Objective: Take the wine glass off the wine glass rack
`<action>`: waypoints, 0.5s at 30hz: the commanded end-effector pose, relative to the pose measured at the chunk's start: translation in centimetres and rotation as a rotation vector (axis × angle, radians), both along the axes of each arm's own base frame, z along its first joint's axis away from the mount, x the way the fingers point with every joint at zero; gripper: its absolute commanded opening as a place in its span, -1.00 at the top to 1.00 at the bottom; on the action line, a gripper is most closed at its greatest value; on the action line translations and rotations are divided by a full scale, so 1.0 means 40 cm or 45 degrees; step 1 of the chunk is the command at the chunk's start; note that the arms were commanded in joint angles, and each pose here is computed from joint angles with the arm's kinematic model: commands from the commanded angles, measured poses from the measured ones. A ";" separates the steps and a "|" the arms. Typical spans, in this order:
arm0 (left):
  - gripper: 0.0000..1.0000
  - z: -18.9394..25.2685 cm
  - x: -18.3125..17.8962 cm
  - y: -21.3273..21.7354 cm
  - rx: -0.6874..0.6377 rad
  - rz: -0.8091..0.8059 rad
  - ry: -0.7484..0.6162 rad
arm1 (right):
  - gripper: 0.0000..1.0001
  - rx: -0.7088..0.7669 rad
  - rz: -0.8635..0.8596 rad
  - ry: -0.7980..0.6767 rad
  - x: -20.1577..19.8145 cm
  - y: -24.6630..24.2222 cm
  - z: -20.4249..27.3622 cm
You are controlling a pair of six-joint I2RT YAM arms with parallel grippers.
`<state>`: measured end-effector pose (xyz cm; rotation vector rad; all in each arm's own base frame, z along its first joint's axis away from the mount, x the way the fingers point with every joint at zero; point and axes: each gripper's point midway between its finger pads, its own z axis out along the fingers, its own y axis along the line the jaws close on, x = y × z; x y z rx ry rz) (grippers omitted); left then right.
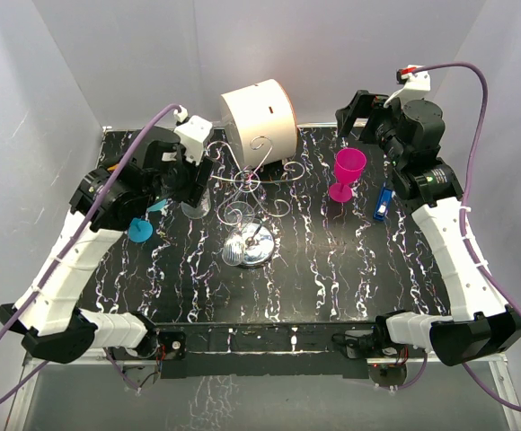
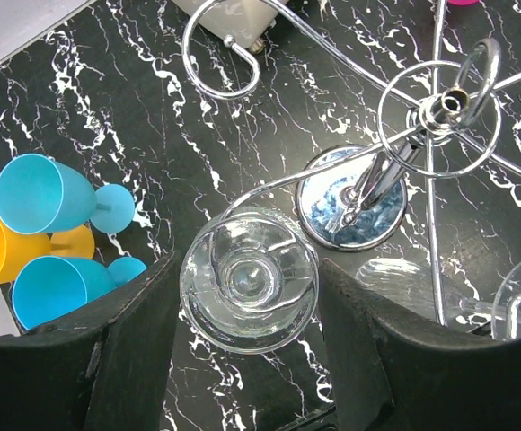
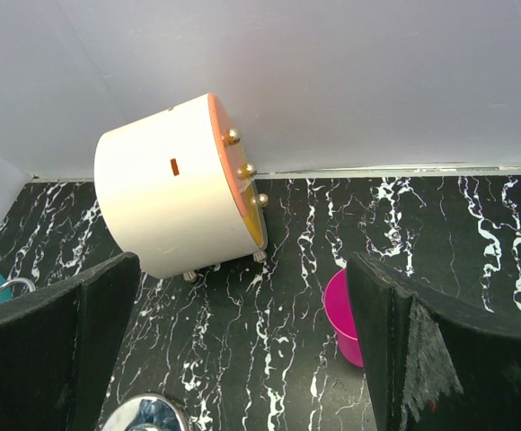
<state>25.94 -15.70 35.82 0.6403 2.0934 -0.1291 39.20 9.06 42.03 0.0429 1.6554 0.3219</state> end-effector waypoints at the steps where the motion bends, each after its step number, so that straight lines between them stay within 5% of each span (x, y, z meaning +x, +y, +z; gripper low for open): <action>1: 0.32 0.075 0.022 0.012 -0.058 0.075 -0.120 | -0.97 0.033 0.004 -0.132 -0.016 -0.003 0.081; 15: 0.42 0.077 0.045 -0.016 -0.083 0.063 -0.117 | -0.97 0.034 0.006 -0.127 -0.014 -0.002 0.075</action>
